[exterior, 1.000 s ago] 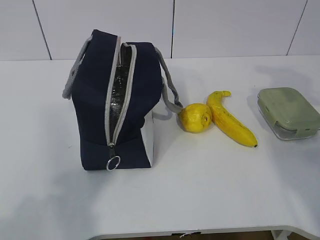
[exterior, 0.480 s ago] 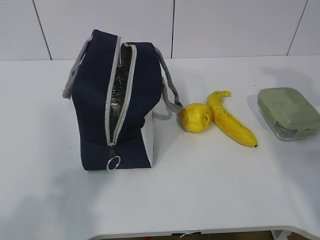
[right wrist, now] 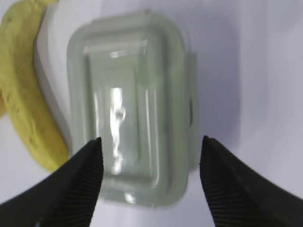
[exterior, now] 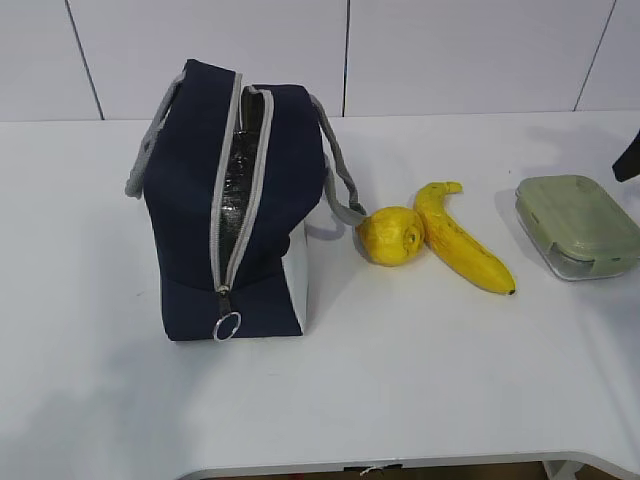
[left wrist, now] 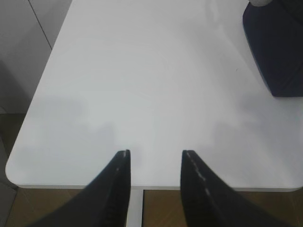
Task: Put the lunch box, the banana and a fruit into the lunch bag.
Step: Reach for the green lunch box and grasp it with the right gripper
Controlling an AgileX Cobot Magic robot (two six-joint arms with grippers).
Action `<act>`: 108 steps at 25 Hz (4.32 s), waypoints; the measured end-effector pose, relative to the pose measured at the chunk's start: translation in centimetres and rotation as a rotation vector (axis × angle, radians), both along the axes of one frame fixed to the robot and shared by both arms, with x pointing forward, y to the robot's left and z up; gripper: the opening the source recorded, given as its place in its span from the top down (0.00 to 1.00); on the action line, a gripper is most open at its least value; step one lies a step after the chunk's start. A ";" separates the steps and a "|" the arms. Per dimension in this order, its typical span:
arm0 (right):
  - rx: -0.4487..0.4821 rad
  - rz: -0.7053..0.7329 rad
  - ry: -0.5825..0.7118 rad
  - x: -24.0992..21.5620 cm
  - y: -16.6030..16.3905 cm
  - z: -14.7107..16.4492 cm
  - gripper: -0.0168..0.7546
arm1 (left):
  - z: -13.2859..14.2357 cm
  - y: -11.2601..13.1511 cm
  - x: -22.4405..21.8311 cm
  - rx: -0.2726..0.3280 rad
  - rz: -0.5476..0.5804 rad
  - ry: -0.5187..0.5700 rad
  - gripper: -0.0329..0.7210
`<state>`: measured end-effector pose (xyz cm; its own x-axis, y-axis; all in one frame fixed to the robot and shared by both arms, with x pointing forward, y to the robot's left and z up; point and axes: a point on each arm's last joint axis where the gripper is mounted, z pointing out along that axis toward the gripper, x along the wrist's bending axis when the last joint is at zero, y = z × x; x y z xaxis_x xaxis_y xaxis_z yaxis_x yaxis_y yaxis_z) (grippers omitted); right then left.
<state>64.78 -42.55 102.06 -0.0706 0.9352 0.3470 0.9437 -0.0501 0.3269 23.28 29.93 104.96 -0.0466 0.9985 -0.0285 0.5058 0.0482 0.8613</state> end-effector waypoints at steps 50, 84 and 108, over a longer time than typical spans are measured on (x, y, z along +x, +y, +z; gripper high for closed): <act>0.188 -0.032 0.103 1.6 1.0 -6.1 0.29 | 0.0 0.0 0.0 0.000 0.000 0.000 0.62; 0.103 -0.006 -0.094 -4.8 3.4 5.5 0.27 | 0.0 0.0 0.0 0.000 0.000 0.000 0.62; 0.367 -0.087 -0.101 -5.4 -1.1 -2.5 0.27 | 0.0 0.0 0.0 0.000 0.000 0.000 0.62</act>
<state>59.41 -43.64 99.59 -0.0471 0.7543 0.6549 0.8949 -0.2594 0.3630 23.28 29.93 104.96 -0.0466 0.9985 -0.0285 0.5058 0.0482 0.8613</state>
